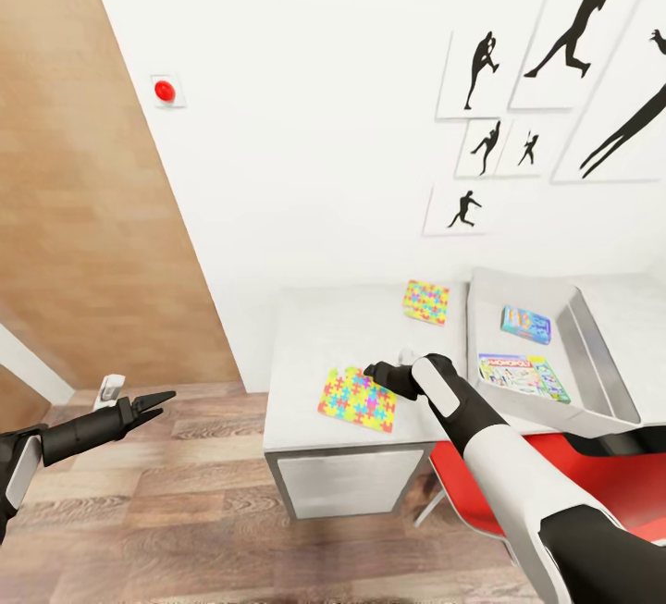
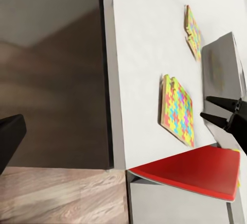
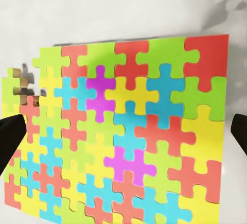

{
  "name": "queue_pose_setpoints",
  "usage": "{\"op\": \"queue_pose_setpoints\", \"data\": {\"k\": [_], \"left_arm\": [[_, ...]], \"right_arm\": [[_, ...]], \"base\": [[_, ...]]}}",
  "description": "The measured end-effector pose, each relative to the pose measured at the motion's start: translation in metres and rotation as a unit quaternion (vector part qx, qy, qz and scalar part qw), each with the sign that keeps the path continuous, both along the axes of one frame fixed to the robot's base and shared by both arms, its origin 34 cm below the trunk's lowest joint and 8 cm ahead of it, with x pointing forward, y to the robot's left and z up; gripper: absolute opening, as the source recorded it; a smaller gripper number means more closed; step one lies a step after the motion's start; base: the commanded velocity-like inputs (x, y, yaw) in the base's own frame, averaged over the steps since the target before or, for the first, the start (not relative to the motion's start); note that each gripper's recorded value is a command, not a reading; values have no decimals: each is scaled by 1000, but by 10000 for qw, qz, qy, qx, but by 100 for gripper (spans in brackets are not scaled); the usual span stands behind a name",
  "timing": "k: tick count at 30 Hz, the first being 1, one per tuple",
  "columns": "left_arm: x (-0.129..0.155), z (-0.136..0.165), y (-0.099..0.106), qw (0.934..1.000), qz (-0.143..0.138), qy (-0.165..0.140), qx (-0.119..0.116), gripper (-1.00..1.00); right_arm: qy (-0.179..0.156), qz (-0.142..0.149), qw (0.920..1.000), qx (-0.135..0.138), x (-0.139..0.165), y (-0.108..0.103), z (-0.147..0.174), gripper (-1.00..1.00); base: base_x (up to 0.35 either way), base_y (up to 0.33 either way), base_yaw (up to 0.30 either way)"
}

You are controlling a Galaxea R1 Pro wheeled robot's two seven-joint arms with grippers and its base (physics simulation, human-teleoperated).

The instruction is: Put all the toys in the child's room - the three board games (two on the bed and one on the table), the two jigsaw puzzles on the table, and the tennis ball on the table - inside the toy box on the table in the child's room.

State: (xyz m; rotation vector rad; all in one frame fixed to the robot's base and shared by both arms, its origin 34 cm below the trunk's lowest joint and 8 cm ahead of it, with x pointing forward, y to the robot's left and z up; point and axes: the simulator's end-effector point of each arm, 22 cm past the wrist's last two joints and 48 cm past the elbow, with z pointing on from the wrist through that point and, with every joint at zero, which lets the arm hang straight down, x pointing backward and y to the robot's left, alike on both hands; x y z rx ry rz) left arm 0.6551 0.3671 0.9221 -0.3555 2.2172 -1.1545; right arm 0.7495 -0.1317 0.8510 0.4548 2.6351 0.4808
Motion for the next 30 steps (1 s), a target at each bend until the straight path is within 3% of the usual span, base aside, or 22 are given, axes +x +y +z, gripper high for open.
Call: {"op": "queue_pose_setpoints", "data": {"k": [30], "left_arm": [[-2,-14,-1,9999,-13,110,-17,100]], "right_arm": [[128,16,9999,34,-4,2,-17,100]], "base": [[0,0,0]]}}
